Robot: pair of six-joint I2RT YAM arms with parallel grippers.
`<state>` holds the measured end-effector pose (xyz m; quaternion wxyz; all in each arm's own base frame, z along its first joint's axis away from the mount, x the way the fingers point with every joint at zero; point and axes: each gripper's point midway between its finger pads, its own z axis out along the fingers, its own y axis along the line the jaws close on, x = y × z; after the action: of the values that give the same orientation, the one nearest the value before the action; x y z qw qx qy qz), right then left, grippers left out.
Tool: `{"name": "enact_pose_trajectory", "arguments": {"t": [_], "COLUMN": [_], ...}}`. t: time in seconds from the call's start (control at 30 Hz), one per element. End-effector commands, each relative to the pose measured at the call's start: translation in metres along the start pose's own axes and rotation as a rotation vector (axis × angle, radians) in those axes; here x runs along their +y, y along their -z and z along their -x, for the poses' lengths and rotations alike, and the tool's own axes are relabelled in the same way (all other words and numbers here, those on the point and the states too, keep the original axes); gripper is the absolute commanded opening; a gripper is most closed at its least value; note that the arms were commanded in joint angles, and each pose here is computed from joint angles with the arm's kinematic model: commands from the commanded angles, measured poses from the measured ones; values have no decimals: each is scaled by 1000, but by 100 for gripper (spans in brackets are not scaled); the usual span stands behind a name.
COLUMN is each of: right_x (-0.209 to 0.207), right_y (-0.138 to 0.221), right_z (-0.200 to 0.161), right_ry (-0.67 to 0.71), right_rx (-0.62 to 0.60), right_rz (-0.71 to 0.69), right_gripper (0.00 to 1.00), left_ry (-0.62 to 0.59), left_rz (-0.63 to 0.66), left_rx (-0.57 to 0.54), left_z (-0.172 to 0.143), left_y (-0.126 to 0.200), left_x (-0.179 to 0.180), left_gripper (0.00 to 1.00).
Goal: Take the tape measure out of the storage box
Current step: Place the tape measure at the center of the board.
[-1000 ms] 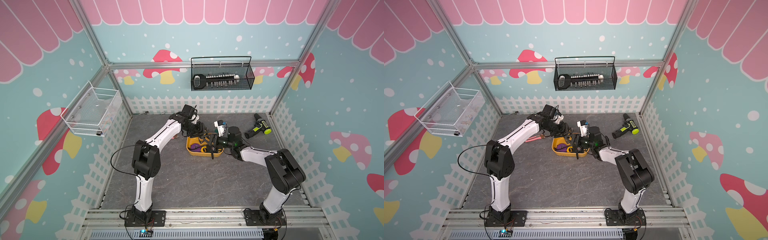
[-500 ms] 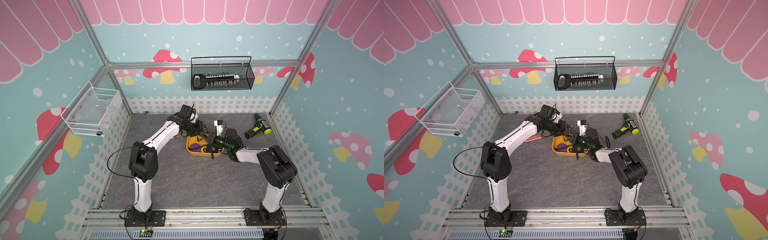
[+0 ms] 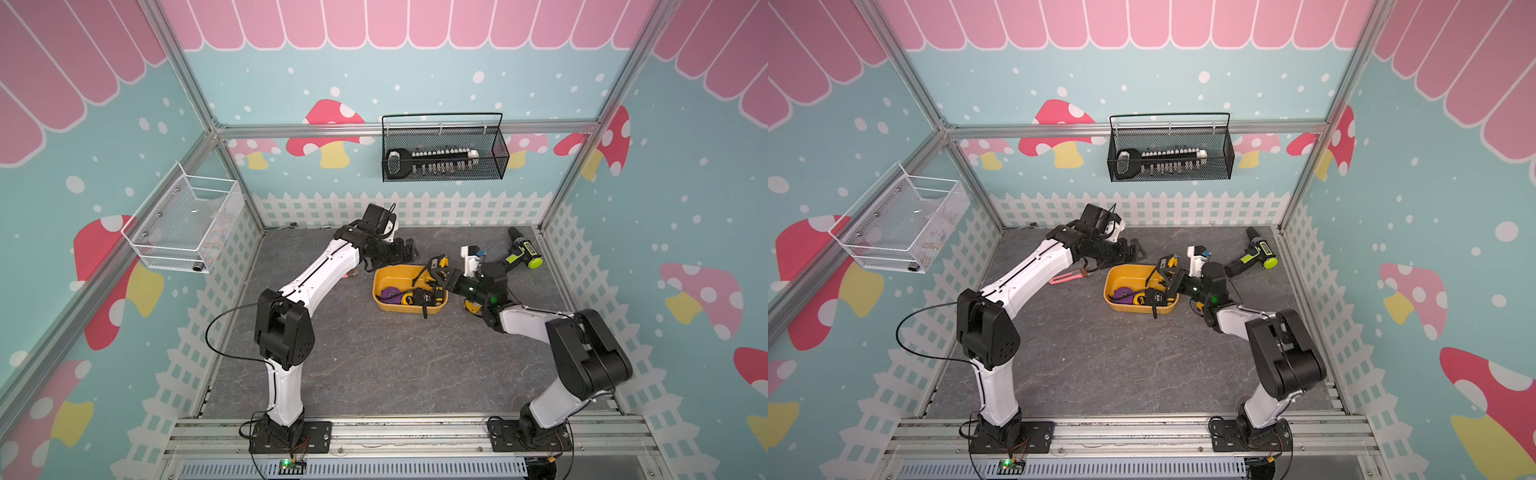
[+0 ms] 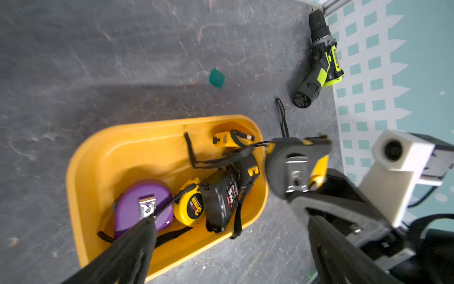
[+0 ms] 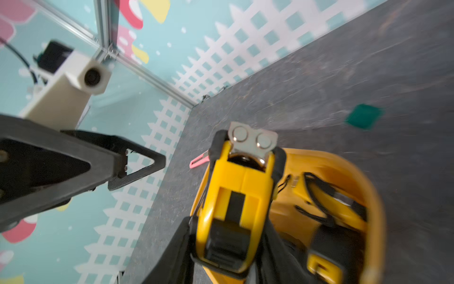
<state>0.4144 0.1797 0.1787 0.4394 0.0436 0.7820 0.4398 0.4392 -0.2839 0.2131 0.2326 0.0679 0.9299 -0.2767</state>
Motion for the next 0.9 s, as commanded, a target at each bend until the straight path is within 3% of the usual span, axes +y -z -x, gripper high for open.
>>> {"name": "enact_pose_trajectory", "arguments": {"t": [0.0,0.1,0.27,0.6,0.87], "right_x": [-3,-20,-62,-114,-128], "right_y": [39,64,75,59,37], "right_z": [26,34,22,-26,-25], "right_ry": [110,173,102,-28,-60], "right_rx": [9,84,191,364,372], "right_rz": [-102,-225,-311,-368,-352], "right_gripper": [12,12,12,17,20], "left_ry": [-156,-258,-339,-409,-406], "left_rz": [142,204,269,298,285], "left_rx": [15,82,198,296,310], "left_z": [-6,-24,-54,-82,-81], "left_y": [8,-9,-39,-79,-97], "left_x": [10,10,15,14,11], "left_gripper": [99,99,99,99,99]}}
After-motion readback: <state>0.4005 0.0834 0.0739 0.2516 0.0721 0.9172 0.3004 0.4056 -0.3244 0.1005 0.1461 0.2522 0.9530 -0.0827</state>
